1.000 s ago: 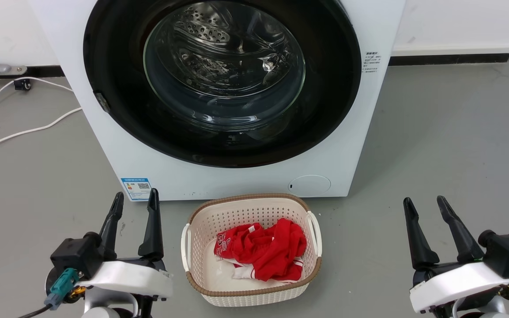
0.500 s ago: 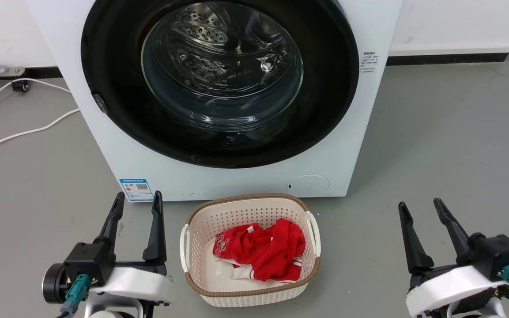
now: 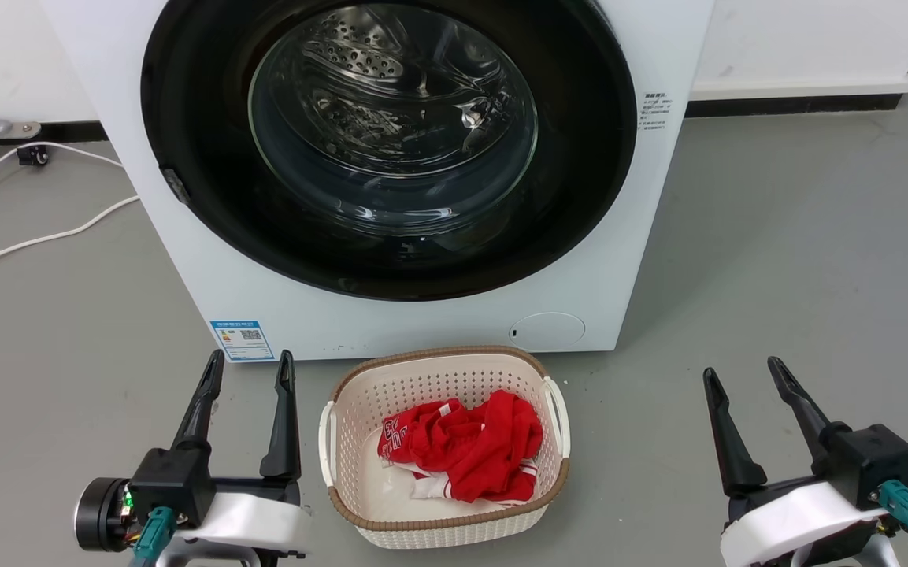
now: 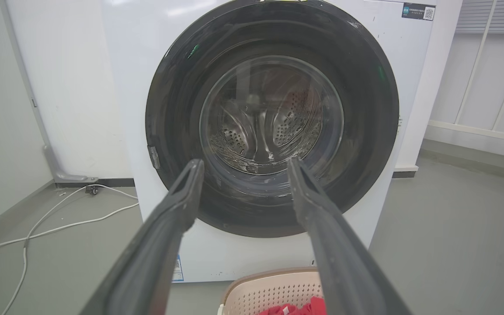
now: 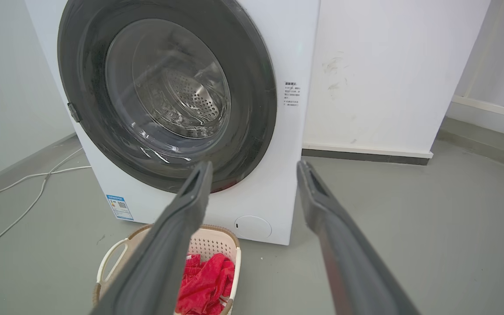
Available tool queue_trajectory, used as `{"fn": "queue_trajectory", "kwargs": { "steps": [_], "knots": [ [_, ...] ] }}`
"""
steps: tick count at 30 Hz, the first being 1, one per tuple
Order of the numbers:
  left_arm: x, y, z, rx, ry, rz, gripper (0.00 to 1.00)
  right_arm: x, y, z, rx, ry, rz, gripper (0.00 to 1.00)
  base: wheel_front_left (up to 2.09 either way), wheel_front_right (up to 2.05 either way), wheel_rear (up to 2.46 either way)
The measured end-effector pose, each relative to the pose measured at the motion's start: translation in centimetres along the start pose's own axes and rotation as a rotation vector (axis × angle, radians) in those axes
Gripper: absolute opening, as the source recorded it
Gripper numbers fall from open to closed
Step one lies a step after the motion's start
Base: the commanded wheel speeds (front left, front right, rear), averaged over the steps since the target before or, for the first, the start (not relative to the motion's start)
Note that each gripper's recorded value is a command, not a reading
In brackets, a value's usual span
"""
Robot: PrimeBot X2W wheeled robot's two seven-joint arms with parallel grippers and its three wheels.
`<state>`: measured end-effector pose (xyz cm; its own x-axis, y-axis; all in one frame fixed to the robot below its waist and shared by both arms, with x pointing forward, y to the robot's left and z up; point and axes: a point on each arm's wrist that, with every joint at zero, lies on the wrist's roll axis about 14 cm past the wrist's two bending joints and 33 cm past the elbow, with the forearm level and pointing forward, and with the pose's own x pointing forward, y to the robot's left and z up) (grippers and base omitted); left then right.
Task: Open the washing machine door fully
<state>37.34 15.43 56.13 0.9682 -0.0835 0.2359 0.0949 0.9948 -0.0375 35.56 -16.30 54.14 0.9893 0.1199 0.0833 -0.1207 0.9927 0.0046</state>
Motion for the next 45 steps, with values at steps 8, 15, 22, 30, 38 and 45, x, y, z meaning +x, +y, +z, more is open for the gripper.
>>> {"fn": "queue_trajectory", "kwargs": {
  "steps": [8,15,22,30,38,45],
  "knots": [
    [-0.33,-0.18,-0.08,0.036,-0.005,-0.005,1.00,-0.02,0.05,0.04,-0.046,0.000,0.003,1.00,0.00,0.00,0.00],
    [-0.37,-0.26,0.01,0.055,-0.011,-0.009,1.00,-0.06,0.15,-0.04,-0.070,0.003,0.007,1.00,0.00,0.00,0.00],
    [-0.49,-0.18,-0.25,0.041,-0.003,-0.003,1.00,-0.08,0.13,-0.18,-0.062,0.008,0.006,1.00,0.00,0.00,0.00],
    [-0.45,0.02,-0.44,0.035,0.001,0.005,1.00,-0.14,0.05,-0.24,-0.057,0.008,0.003,1.00,0.00,0.00,0.00],
    [-0.55,0.17,-0.61,0.034,0.007,0.011,1.00,-0.11,0.11,-0.29,-0.037,0.007,0.004,0.00,0.00,0.00,0.00],
    [-0.62,0.21,-0.72,0.037,0.011,0.011,1.00,0.04,0.41,0.08,-0.012,-0.012,0.012,0.00,0.00,0.00,0.00]
  ]
}}
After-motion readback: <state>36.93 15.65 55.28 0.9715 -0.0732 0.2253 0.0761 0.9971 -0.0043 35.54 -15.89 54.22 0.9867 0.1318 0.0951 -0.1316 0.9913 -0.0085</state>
